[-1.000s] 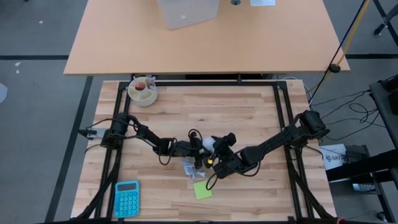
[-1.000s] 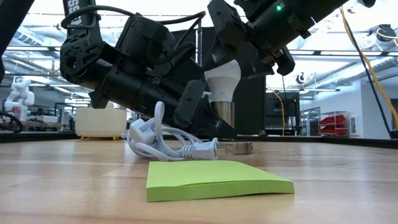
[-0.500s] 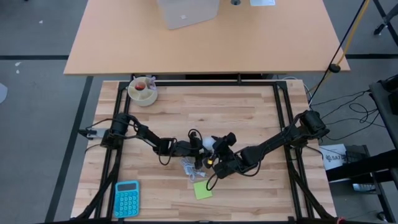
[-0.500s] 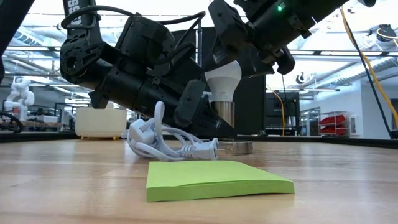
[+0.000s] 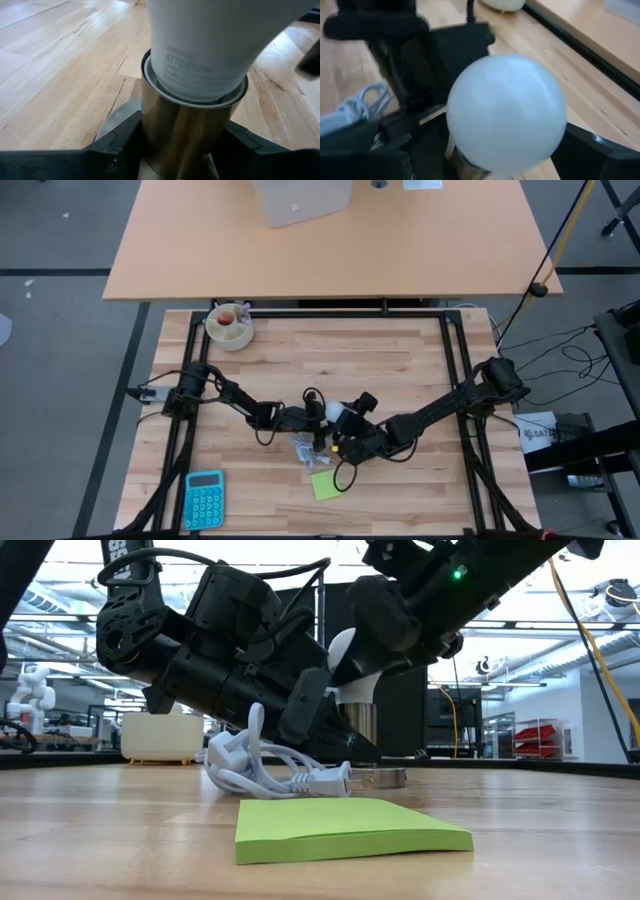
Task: Screw lightbulb
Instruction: Remove the lightbulb from the lamp
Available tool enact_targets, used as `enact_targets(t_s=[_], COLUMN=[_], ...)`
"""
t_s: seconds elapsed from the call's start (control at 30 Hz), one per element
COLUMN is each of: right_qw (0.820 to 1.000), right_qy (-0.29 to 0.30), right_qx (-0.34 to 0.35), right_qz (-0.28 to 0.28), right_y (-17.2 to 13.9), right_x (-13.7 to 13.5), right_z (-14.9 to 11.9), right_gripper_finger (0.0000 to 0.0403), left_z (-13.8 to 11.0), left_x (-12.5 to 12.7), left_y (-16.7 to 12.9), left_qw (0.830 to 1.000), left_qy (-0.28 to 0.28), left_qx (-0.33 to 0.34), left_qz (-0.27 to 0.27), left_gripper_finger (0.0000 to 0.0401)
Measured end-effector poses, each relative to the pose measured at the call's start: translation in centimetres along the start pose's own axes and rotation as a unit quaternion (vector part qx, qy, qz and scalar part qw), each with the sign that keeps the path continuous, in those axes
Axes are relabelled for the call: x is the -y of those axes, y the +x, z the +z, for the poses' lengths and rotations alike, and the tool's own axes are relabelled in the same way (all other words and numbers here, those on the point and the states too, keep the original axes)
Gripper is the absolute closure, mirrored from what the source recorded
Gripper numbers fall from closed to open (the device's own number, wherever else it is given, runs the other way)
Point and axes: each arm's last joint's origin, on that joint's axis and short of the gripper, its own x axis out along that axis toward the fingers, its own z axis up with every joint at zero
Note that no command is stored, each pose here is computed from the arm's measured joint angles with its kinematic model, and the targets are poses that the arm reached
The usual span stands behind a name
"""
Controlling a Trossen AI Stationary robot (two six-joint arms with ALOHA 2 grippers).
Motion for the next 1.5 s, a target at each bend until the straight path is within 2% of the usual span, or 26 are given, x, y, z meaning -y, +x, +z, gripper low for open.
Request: enact_targets(t_s=[0.23,0.37,0.57,0.83,1.2,1.37,1.5], right_qw=[0.998,0.997,0.997,0.997,0.992,0.989,0.987], right_qy=[-0.055,-0.062,-0.015,0.065,0.124,0.138,0.145], right_qx=[-0.028,-0.037,-0.047,-0.023,0.004,0.008,0.036], right_qz=[0.029,0.036,0.053,0.027,-0.015,-0.044,-0.064], right_y=[0.3,0.4,-0.3,-1.1,-1.5,-1.9,-2.1], right_x=[0.3,0.4,0.6,0.3,0.5,0.3,-0.5], right_z=[0.0,0.1,0.4,0.4,0.5,-0.6,-1.7], right_gripper_finger=[0.0104,0.0104,0.0105,0.0105,0.0105,0.0105,0.0105], left_z=[-0.1,-0.1,0.0,0.0,0.0,0.0,0.0], left_x=[0.2,0.2,0.3,0.3,0.2,0.1,0.1], left_y=[-0.1,-0.1,0.0,0.0,0.0,0.0,0.0], left_qw=[1.0,1.0,1.0,1.0,1.0,1.0,1.0], left_qy=[0.003,0.004,0.003,0.001,0.0,0.001,0.003], left_qx=[-0.001,-0.001,-0.002,-0.001,-0.001,-0.001,-0.002], left_qz=[-0.002,-0.004,-0.009,-0.009,-0.005,0.003,0.003], left_gripper_finger=[0.0211,0.0211,0.0211,0.0211,0.0211,0.0211,0.0211])
